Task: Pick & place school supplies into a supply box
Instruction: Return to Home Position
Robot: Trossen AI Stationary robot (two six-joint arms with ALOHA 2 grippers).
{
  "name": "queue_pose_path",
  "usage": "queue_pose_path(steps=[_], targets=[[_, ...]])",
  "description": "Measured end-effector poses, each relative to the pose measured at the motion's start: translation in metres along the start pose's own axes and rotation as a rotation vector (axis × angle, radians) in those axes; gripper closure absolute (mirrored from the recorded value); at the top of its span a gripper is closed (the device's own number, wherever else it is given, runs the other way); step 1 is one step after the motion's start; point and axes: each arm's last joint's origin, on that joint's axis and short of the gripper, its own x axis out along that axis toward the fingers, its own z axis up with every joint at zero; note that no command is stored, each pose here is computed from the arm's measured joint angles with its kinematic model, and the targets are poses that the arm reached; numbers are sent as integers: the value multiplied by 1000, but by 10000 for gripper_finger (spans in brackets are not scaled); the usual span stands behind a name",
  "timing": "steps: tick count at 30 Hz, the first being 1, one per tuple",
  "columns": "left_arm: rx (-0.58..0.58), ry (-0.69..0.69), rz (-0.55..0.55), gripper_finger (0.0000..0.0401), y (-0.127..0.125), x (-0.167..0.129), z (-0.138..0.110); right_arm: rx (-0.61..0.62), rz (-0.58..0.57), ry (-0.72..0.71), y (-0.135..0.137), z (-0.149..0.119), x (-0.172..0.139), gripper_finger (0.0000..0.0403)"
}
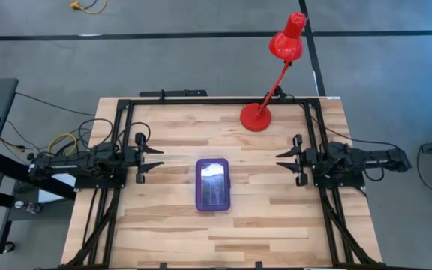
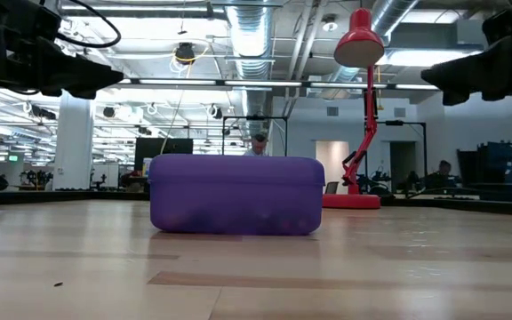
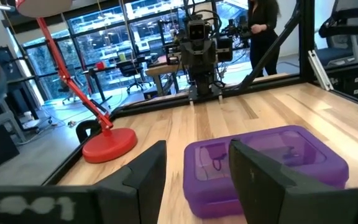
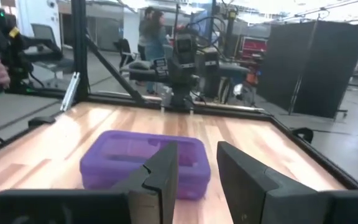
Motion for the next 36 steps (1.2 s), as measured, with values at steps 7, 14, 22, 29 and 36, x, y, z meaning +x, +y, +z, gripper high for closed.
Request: queue_pose_path(steps=[7, 14, 22, 29, 36], targets=[[-36, 13, 1, 239, 0, 1, -1, -29, -25, 35, -3, -3, 2, 296], [-35, 13, 0, 239, 0, 1, -1, -30, -24, 40, -2, -3, 2, 296], [-33, 13, 0, 239, 0, 1, -1, -30, -24, 41, -2, -4, 2, 296], [-33, 13, 0, 239, 0, 1, -1, -31, -23, 41, -2, -4, 2, 296], [-36, 13, 0, 239, 0, 1, -1, -30, -23, 41, -2, -4, 2, 296]])
